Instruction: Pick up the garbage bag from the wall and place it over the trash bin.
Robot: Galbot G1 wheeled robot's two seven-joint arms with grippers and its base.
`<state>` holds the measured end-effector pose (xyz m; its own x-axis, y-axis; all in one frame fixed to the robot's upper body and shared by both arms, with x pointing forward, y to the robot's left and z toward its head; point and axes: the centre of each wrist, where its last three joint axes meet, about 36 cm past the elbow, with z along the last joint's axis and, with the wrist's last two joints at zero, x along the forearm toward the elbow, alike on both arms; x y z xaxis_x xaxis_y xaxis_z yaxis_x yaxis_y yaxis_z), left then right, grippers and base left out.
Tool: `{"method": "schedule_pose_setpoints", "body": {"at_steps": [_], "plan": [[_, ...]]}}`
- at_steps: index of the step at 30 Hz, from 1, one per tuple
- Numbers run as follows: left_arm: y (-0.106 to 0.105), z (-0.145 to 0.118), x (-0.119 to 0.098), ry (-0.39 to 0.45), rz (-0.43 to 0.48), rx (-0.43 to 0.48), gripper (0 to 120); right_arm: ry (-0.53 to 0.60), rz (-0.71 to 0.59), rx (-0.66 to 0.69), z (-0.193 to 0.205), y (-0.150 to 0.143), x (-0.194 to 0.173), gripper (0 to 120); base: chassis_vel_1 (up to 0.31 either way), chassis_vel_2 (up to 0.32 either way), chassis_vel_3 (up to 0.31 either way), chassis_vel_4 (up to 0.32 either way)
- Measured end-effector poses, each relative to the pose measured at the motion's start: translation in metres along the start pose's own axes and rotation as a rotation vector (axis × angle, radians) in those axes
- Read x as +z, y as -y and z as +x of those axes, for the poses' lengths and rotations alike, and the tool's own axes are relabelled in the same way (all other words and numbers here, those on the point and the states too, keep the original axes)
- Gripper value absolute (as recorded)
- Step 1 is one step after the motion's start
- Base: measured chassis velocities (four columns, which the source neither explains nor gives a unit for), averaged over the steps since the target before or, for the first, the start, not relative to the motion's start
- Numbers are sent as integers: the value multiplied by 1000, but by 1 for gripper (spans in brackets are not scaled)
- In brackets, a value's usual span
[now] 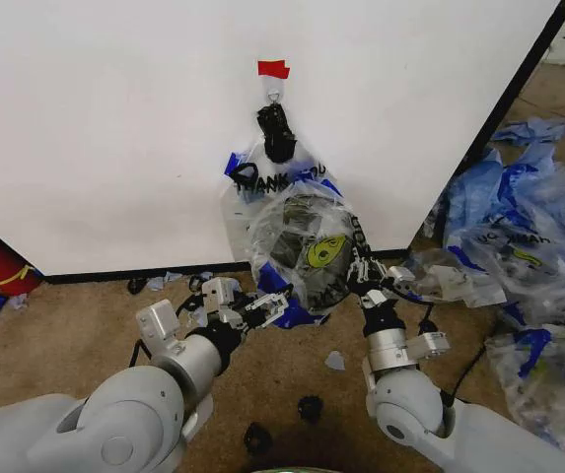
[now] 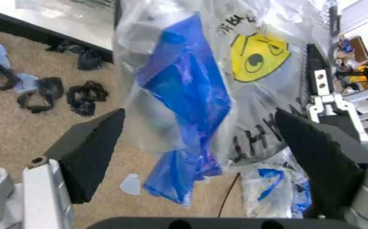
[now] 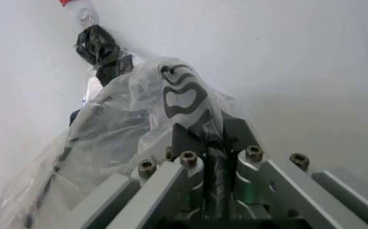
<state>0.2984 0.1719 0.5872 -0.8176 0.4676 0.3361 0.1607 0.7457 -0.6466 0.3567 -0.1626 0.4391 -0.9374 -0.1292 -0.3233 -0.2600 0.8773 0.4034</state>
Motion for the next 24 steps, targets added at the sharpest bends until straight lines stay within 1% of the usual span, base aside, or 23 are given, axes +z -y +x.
{"method": "schedule_pose_setpoints", "body": {"at_steps": [4, 5, 7, 10, 12, 13, 16, 18, 19, 20, 21, 22, 24], "plan": [[4, -1, 3, -8, 16, 18, 74, 0, 3, 2, 0, 0, 1, 1, 0, 0, 0, 0], [4, -1, 3, -8, 16, 18, 74, 0, 3, 2, 0, 0, 1, 1, 0, 0, 0, 0], [5, -2, 4, -11, 21, 24, 68, -1, 3, 3, 0, 0, 1, 1, 0, 0, 0, 0], [7, -3, 5, -16, 29, 35, 53, -3, 5, 6, 1, 1, 1, 1, 0, 0, 0, 0], [7, -3, 6, -17, 30, 36, 52, -3, 6, 6, 1, 1, 1, 1, 0, 0, 0, 0], [7, -3, 7, -19, 32, 37, 45, -3, 8, 7, 1, 1, 0, 1, 0, 0, 0, 0], [6, -4, 8, -21, 34, 33, 34, -1, 9, 8, 2, 1, 0, 1, 0, 0, 0, 0], [5, -5, 9, -21, 35, 32, 25, -1, 9, 8, 2, 1, 0, 1, 0, 0, 0, 0], [5, -5, 9, -21, 35, 32, 25, -1, 9, 8, 2, 1, 0, 1, 0, 0, 0, 0], [5, -5, 9, -22, 36, 31, 20, 0, 8, 8, 2, 1, 0, 1, 0, 0, 0, 0], [5, -5, 9, -22, 36, 31, 20, 0, 8, 8, 2, 1, 0, 1, 0, 0, 0, 0], [5, -6, 9, -22, 38, 31, 11, 1, 6, 8, 2, 0, -1, 1, 0, 0, 0, 0], [4, -6, 10, -21, 39, 28, 4, 3, 4, 8, 2, -1, -2, 1, 0, 0, 0, 0]]}}
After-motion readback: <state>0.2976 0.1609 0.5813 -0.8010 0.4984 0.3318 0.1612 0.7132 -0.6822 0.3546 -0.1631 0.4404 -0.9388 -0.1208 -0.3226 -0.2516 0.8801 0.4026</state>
